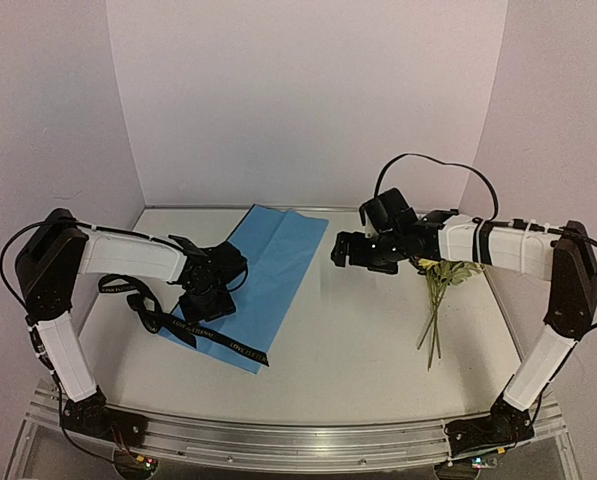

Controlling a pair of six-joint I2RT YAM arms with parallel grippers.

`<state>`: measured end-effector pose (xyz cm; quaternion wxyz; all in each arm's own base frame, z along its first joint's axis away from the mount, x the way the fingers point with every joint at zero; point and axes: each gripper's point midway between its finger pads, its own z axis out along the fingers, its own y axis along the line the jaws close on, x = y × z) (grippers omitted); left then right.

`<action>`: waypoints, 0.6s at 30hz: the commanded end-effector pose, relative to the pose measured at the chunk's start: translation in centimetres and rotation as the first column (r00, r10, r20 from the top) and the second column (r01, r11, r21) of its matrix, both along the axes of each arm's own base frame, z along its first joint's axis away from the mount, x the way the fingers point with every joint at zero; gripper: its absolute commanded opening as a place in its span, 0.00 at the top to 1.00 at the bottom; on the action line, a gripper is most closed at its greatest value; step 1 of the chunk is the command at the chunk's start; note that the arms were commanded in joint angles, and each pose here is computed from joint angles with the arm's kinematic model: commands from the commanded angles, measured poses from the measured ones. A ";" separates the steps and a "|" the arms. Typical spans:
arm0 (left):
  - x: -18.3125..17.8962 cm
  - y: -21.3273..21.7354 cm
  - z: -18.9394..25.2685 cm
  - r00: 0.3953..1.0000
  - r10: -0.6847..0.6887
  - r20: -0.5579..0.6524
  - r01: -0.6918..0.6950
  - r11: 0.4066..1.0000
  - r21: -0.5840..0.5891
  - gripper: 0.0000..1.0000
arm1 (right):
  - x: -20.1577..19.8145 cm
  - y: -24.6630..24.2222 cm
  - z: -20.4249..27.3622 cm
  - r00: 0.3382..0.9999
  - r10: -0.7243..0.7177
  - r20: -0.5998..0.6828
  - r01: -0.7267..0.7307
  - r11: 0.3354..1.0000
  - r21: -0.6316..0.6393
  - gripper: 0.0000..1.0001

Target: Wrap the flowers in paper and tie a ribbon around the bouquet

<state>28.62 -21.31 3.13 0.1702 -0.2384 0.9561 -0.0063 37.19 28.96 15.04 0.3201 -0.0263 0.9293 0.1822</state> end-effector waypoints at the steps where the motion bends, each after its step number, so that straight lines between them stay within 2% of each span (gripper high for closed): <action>1: -1.0 -0.6 -1.1 0.999 0.005 -0.035 -0.005 1.000 -0.008 0.36 | 0.4 1.1 1.8 0.999 0.000 0.049 -0.002 0.999 0.051 0.02; 6: -1.8 -0.3 -2.3 0.998 -0.002 -0.056 0.003 1.000 0.004 0.42 | 1.2 3.6 0.8 0.999 0.020 0.037 -0.022 0.999 0.048 0.02; 10: -2.4 0.5 -2.8 0.998 -0.005 -0.067 0.006 1.000 0.022 0.52 | 2.0 6.2 -1.4 1.000 0.022 0.015 -0.022 0.999 0.024 0.02; 15: -2.8 1.5 -2.0 0.999 -0.001 -0.043 0.003 0.999 0.036 0.76 | 3.1 9.9 -3.6 0.999 0.033 0.030 -0.031 0.998 -0.056 0.02; 18: -2.9 2.3 -1.3 1.000 -0.001 -0.022 0.002 0.999 0.052 0.85 | 3.5 11.8 -5.1 0.998 0.045 0.040 -0.039 0.989 -0.140 0.03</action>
